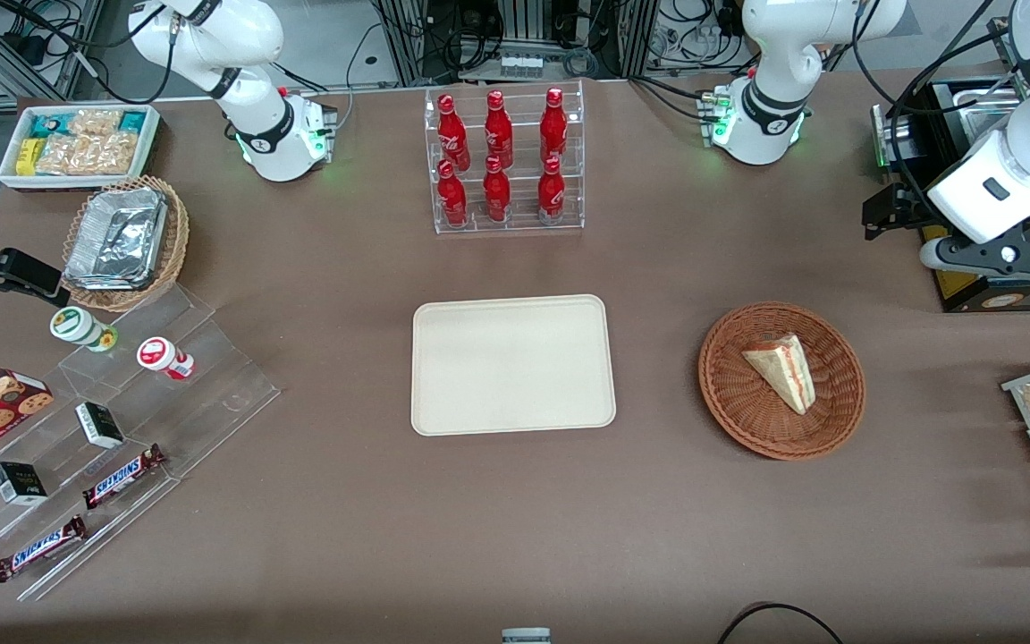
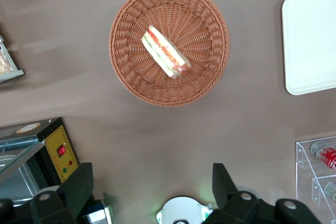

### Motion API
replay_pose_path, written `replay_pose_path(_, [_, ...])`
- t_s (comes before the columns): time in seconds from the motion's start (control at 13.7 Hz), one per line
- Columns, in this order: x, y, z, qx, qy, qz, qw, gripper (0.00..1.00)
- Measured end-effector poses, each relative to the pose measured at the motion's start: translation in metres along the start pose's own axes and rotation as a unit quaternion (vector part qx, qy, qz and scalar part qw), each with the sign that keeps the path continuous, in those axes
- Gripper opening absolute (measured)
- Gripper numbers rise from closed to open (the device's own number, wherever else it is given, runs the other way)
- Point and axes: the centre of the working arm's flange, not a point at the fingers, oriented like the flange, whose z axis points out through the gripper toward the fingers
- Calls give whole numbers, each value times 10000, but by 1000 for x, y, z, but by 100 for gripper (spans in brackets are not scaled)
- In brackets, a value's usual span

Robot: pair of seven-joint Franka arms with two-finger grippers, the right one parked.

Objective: Place sandwich from basket to tray
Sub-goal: 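Move the left gripper over the sandwich in the wicker basket, then lower the open left gripper around the wrapped sandwich and close it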

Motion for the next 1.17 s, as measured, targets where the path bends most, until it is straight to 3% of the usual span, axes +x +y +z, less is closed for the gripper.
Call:
replay_pose_path(0.44, [21,3,90,2,57,-58,10000,100])
replay_pose_path(0.88, [27,12,202,-29,485,-584,9971,100])
replay_pose_path(1.17, [39,25,240,-111,561,-1393,9886,100])
